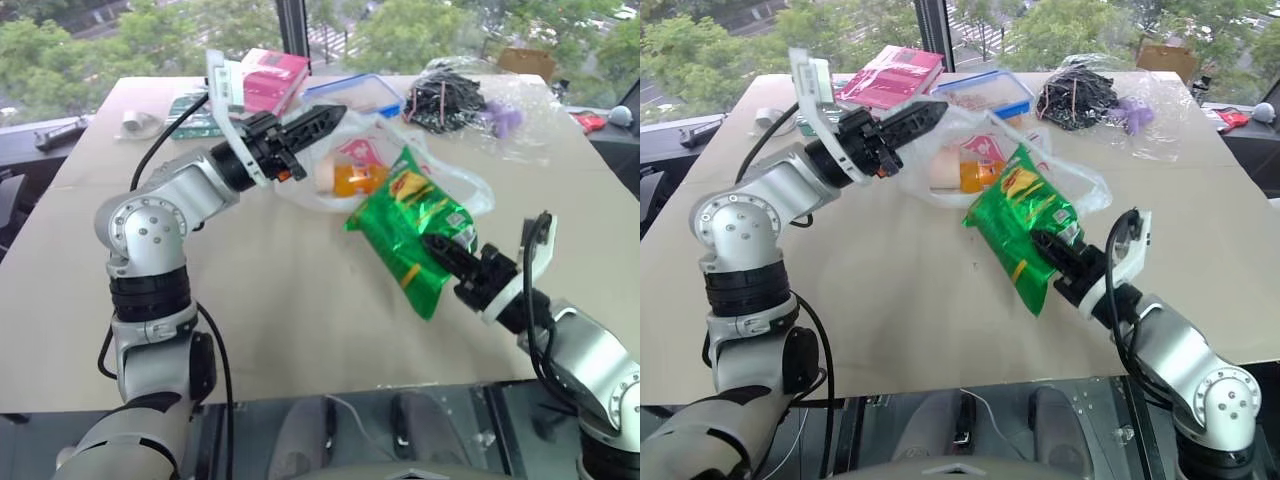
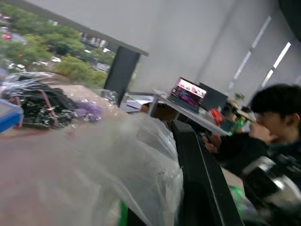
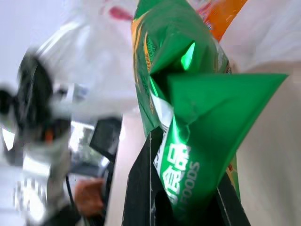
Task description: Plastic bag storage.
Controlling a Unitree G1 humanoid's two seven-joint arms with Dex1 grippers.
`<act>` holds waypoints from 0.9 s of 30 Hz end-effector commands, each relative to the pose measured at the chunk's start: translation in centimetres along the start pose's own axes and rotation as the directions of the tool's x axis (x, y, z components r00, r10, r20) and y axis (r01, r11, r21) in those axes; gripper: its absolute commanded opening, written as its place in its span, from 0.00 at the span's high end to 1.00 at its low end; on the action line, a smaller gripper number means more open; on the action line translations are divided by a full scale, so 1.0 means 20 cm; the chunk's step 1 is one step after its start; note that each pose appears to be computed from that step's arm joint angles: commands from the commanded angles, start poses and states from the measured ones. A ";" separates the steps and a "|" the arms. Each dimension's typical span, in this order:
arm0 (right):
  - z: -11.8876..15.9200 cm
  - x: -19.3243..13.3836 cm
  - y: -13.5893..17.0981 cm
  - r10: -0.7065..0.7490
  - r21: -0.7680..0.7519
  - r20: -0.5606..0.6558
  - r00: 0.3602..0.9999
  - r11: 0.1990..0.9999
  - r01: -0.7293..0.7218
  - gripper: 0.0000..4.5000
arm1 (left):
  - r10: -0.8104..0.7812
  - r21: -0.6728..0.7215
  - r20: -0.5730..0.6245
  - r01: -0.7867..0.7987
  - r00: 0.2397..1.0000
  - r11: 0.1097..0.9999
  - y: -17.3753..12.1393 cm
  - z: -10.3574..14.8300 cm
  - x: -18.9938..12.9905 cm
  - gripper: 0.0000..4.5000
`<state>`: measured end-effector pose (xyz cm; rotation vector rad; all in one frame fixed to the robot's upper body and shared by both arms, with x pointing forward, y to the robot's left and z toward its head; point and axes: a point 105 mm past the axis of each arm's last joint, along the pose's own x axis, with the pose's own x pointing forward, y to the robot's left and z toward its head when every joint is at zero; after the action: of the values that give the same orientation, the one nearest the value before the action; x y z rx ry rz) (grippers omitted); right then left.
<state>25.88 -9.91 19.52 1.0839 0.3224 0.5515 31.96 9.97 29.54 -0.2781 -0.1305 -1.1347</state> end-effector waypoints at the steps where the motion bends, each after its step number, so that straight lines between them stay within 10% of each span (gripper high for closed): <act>1: 0.09 0.05 0.04 0.033 0.134 0.072 0.997 0.990 -0.043 0.98 | -0.087 0.063 -0.050 0.090 0.995 0.994 -0.10 -0.02 -0.02 1.00; 15: 0.17 0.23 0.22 0.121 0.308 0.110 0.986 0.939 -0.150 0.98 | -0.124 0.087 -0.213 0.145 0.969 0.986 -0.16 -0.19 -0.15 1.00; 27: -0.01 0.99 0.14 -0.012 0.251 -0.067 0.998 0.968 0.028 0.98 | -0.196 0.096 -0.189 0.217 0.962 0.972 -0.27 -0.17 -0.11 1.00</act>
<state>40.79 1.73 22.42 1.3226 0.5006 0.5253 26.67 8.94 25.90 -0.0823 -0.0225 -1.3321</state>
